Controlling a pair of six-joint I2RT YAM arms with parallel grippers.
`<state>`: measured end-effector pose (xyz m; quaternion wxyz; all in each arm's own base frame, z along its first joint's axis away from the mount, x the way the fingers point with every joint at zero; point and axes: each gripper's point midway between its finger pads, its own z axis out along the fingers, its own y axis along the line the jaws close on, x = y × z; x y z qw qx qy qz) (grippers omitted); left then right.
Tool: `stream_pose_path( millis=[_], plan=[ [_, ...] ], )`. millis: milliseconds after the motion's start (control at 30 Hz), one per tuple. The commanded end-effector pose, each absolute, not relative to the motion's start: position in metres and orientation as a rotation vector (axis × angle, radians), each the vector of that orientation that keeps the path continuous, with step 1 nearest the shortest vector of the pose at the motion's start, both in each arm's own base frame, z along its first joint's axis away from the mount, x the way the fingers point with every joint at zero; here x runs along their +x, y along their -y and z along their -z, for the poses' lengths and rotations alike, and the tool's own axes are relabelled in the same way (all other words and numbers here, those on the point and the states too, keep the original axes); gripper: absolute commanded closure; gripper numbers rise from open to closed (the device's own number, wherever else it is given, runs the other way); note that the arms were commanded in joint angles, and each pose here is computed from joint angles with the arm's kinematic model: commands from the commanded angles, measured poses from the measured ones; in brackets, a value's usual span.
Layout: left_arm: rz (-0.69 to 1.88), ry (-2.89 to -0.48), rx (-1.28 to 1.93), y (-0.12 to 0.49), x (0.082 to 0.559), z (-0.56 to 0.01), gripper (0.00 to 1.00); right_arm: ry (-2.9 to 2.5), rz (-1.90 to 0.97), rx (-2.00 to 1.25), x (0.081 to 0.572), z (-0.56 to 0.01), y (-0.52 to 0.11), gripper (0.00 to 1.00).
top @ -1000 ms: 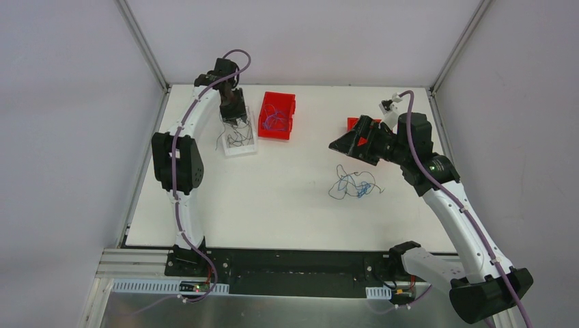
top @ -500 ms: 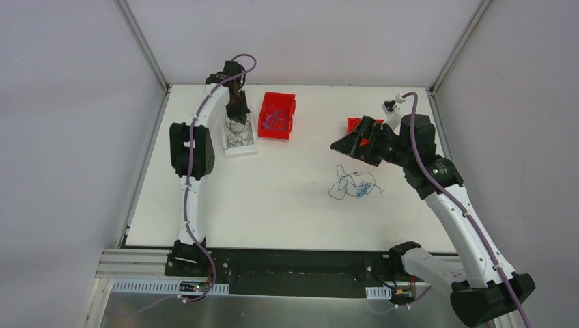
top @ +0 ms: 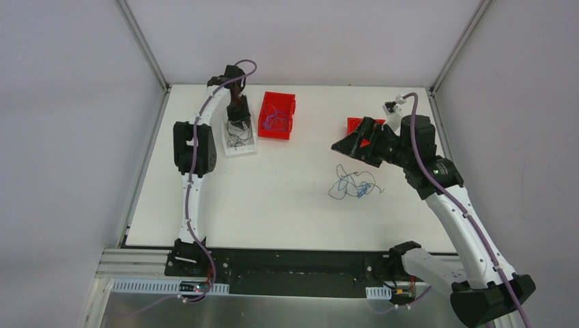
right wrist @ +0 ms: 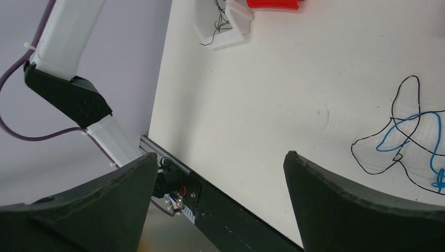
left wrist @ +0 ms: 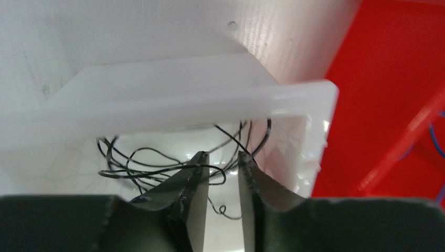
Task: Untangle the cables
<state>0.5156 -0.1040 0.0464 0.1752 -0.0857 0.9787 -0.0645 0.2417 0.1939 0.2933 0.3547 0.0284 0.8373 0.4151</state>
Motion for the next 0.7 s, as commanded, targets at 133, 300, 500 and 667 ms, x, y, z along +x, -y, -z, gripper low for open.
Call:
stream_pose_path(
  millis=[133,300,500,667],
  plan=[
    [0.348,-2.573,-0.172,0.117,0.506,-0.168,0.57,-2.221,-0.88,0.203,0.258,-0.268,-0.171,0.05],
    [0.362,-2.544,-0.121,0.119,0.484,-0.197,0.44,-2.264,-0.675,0.349,0.269,-0.239,-0.144,0.01],
    [0.285,-2.559,-0.074,0.12,0.436,-0.208,0.11,-2.339,-0.43,0.507,0.278,-0.197,-0.113,0.01],
    [0.196,-2.49,-0.025,0.133,0.388,-0.236,0.01,-2.37,-0.306,0.585,0.284,-0.166,-0.098,0.01]
  ],
)
